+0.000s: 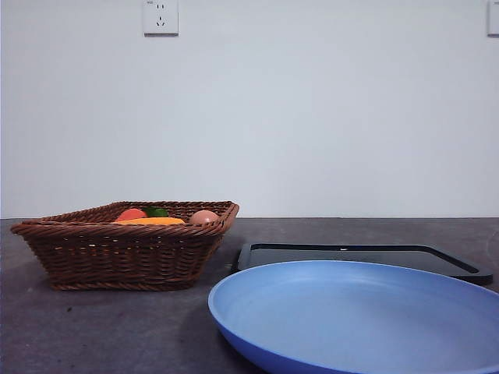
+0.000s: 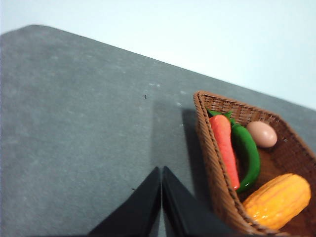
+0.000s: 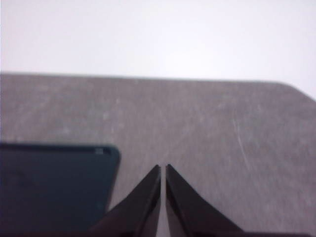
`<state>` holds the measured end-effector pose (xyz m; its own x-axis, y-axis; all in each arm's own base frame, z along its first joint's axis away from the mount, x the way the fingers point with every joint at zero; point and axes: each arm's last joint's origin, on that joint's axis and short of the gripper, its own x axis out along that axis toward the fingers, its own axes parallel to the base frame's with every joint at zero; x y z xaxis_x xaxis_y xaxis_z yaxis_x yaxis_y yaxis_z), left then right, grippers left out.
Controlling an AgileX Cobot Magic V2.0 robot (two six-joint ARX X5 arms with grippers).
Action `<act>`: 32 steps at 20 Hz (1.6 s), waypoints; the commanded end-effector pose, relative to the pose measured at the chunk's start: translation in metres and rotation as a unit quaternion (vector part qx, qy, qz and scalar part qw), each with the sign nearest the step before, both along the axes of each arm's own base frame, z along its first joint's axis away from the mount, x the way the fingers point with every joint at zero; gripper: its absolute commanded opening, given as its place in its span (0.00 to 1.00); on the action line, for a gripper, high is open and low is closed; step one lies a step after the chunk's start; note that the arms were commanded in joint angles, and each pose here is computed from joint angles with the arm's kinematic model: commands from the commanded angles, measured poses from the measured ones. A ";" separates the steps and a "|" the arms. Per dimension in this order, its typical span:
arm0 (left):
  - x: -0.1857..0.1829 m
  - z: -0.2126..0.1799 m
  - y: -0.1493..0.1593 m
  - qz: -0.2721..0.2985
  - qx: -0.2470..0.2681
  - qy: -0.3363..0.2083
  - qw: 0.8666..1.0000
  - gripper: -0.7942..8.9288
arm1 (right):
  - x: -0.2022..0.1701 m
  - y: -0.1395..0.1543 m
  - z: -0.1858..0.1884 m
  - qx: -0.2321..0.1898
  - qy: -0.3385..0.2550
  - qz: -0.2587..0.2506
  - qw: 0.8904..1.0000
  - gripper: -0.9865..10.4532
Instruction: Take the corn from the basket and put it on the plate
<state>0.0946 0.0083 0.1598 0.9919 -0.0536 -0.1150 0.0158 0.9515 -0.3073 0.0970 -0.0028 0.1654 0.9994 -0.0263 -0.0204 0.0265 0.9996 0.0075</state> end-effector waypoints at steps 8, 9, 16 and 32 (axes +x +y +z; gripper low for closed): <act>0.001 -0.005 -0.001 -0.015 -0.111 0.011 0.994 0.09 | -0.001 0.000 0.011 0.115 -0.060 0.006 0.992 0.09; 0.000 -0.002 -0.002 -0.022 -0.117 0.009 0.993 0.09 | -0.001 0.000 0.013 0.125 -0.060 0.014 0.990 0.09; -0.006 0.027 -0.004 -0.052 -0.138 -0.013 0.989 0.09 | -0.009 0.002 0.041 0.191 -0.052 0.035 0.980 0.09; -0.008 0.096 -0.012 -0.187 -0.076 0.084 0.976 0.09 | -0.014 0.009 0.125 0.143 0.152 0.122 0.970 0.09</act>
